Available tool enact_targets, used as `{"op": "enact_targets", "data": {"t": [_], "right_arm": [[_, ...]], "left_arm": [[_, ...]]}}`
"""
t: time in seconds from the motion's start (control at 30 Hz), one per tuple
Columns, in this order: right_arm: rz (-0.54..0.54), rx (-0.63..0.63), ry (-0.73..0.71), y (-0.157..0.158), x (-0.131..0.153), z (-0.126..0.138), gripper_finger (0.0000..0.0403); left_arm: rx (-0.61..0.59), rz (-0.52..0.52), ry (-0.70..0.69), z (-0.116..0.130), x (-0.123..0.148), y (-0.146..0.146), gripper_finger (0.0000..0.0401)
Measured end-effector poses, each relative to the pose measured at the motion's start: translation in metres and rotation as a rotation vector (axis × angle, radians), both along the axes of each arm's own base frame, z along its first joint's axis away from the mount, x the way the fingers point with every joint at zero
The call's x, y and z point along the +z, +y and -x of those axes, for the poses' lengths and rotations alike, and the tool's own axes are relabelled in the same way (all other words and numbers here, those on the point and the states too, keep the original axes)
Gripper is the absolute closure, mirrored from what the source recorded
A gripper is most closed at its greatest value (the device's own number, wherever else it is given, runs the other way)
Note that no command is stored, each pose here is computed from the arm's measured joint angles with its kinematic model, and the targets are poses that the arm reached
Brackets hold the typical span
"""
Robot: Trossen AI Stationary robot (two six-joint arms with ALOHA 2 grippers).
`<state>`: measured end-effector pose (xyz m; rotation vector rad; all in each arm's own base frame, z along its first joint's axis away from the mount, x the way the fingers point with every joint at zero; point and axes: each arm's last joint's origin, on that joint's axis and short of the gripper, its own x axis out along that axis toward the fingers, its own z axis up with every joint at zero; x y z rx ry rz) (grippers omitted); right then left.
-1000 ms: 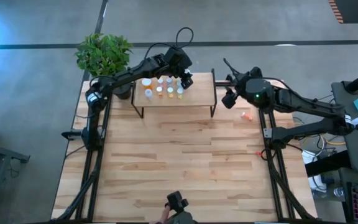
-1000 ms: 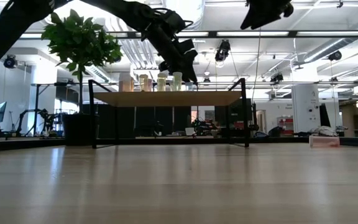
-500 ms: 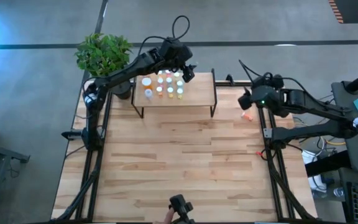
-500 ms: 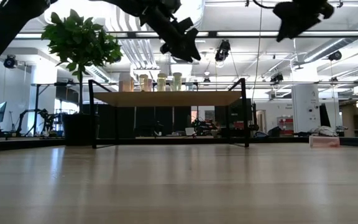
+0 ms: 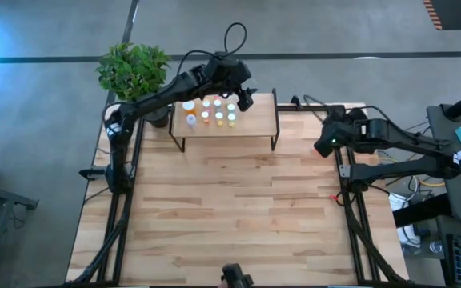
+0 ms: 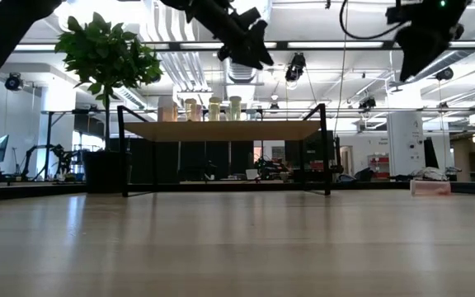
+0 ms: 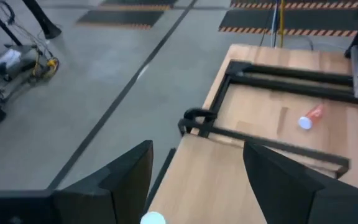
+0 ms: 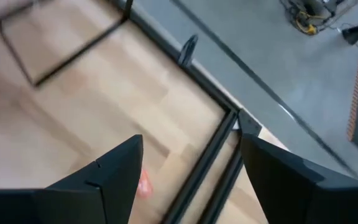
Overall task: Pick and place medicine bottles onto shelf by color
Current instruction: Put the red pill bottle on the shelf
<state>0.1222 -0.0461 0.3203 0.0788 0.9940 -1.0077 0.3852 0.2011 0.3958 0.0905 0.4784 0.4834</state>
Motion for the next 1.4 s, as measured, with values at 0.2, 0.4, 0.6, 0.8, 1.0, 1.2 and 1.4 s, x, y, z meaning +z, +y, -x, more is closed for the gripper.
{"op": "enact_targets", "data": {"t": [0.2,0.4,0.6,0.8,1.0,1.2,1.4], "right_arm": [[-0.129,0.049,0.122,0.002,-0.041,-0.002,0.0166],[-0.292,0.044,0.253,-0.002,-0.087,0.0,0.0176],[-0.376,0.051,0.326,-0.013,-0.101,-0.02,0.0177],[-0.535,0.015,0.446,-0.03,-0.128,-0.033,0.0177],[-0.629,-0.055,0.536,-0.045,-0.149,-0.036,0.0177],[-0.663,-0.117,0.53,-0.057,-0.153,-0.031,0.0177],[-0.638,-0.191,0.35,-0.072,-0.139,-0.02,0.0177]], "left_arm": [[-0.014,-0.032,-0.074,0.018,0.031,-0.017,0.0168],[0.03,-0.043,-0.141,0.037,0.054,-0.026,0.0168],[0.071,-0.008,-0.074,0.036,0.04,-0.028,0.0168],[0.053,0.011,-0.032,0.034,0.035,-0.034,0.0168],[0.044,0.014,-0.027,0.04,0.041,-0.041,0.0168],[0.039,0.018,-0.016,0.048,0.046,-0.047,0.0168],[0.032,0.014,-0.002,0.054,0.05,-0.051,0.0168]]}}
